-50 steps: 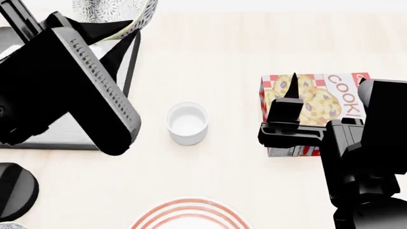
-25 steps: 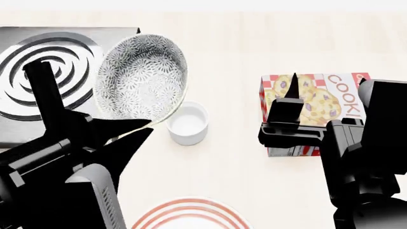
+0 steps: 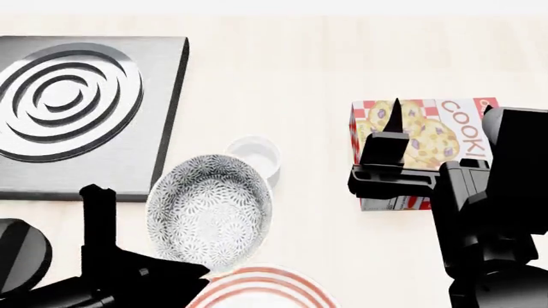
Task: Pick the akita bowl on the stove and place it on the plate.
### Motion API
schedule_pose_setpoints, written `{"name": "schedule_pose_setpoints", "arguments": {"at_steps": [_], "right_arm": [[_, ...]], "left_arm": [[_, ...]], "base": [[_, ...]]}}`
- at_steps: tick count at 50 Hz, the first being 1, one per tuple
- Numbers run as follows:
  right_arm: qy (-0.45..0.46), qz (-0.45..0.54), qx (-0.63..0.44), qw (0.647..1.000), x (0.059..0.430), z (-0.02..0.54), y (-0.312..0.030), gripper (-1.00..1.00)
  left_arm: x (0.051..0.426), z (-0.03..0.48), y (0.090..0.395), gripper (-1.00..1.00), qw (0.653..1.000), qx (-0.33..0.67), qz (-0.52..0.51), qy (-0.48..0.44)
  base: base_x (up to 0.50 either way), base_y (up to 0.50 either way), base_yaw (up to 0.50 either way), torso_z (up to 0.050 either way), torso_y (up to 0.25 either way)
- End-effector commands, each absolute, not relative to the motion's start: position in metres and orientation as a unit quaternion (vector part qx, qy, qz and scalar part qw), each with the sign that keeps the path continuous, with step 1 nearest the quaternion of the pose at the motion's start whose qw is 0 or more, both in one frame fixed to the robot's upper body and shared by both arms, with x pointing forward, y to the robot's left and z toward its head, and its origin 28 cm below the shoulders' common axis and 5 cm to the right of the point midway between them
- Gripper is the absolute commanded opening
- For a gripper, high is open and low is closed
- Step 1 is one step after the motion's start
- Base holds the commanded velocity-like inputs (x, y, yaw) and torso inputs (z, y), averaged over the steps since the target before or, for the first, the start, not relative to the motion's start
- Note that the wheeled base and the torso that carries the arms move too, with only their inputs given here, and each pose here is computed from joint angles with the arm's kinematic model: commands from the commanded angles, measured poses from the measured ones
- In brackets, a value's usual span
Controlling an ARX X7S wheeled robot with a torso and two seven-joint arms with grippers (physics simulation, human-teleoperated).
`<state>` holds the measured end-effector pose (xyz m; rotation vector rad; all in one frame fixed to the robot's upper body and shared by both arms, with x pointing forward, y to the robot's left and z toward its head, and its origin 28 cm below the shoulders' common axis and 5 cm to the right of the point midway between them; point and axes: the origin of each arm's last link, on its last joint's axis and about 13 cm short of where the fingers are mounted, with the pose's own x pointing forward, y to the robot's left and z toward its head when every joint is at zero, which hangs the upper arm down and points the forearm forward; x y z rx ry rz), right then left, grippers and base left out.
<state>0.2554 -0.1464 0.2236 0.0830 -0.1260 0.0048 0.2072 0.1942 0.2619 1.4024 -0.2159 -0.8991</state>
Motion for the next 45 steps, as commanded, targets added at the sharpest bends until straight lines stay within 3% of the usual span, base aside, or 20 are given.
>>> {"name": "schedule_pose_setpoints", "arguments": {"at_steps": [1, 45], "right_arm": [[-0.063, 0.002, 0.042, 0.997, 0.256, 0.223, -0.147, 1.0], [-0.063, 0.002, 0.042, 0.997, 0.255, 0.224, -0.146, 1.0]], "left_arm": [[0.204, 0.256, 0.191, -1.0, 0.65, 0.638, -0.397, -0.111], [0.191, 0.229, 0.179, -1.0, 0.637, 0.632, -0.424, -0.116]], "base": [[0.0, 0.0, 0.0, 0.0, 0.0], [0.0, 0.0, 0.0, 0.0, 0.0]]}}
